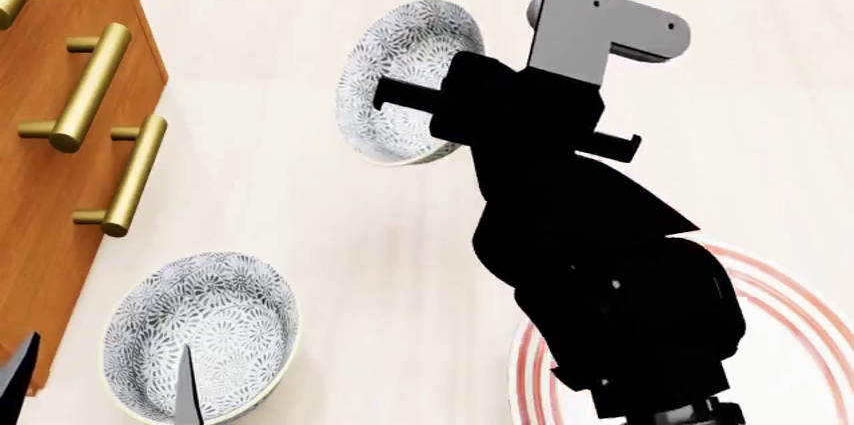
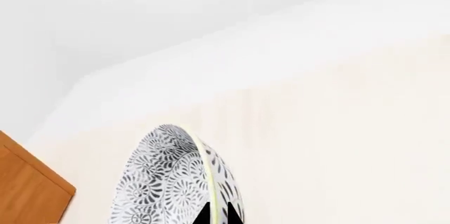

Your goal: Pick up the bowl and put it in the front on the plate.

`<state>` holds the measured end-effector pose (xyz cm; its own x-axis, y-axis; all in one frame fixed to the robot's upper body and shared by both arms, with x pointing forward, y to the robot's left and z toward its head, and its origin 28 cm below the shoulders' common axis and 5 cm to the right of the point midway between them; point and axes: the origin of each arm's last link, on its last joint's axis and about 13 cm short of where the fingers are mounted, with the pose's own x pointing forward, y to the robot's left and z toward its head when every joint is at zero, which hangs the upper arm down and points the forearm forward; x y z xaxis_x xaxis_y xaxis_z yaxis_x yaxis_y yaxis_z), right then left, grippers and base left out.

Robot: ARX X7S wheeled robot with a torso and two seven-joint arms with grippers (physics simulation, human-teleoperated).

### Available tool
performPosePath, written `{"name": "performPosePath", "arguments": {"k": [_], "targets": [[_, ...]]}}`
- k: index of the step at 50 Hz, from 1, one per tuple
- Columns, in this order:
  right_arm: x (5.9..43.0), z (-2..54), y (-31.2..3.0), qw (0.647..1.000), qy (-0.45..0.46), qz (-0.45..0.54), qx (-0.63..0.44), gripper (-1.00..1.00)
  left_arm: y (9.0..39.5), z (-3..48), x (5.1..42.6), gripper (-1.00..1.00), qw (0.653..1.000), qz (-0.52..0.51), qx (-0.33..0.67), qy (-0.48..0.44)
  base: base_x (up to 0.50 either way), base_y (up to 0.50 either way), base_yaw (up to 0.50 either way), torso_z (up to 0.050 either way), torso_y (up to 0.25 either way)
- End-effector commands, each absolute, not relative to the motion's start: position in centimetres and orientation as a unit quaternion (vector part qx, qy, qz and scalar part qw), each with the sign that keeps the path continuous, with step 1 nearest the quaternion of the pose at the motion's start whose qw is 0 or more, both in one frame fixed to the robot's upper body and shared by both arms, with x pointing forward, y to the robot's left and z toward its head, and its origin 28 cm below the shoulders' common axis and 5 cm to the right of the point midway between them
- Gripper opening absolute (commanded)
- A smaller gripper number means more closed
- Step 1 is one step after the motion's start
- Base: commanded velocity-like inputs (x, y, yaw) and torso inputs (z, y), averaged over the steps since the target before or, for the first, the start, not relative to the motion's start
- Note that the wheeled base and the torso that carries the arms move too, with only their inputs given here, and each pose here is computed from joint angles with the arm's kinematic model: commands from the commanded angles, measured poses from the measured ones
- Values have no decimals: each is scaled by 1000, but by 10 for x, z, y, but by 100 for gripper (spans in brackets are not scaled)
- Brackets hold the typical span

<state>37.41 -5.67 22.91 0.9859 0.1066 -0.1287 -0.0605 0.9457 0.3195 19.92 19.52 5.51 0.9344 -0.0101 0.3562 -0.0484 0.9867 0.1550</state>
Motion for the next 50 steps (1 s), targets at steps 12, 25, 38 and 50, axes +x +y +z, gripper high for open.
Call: {"name": "performPosePath", "arguments": {"k": [12, 25, 38, 50], "targets": [[306, 319, -131, 983, -118, 29, 136, -100, 194, 53, 199, 100, 979, 8, 84, -184, 0, 0, 0, 0, 0], [257, 322, -173, 987, -130, 0, 91, -100, 193, 51, 198, 100, 980, 4, 83, -180, 0, 0, 0, 0, 0], [234, 303, -204, 992, -89, -19, 91, -100, 192, 51, 198, 100, 981, 3, 85, -177, 0, 0, 0, 0, 0], [225, 276, -222, 992, -13, 26, 123, -100, 192, 52, 199, 100, 980, 4, 88, -177, 0, 0, 0, 0, 0]]}}
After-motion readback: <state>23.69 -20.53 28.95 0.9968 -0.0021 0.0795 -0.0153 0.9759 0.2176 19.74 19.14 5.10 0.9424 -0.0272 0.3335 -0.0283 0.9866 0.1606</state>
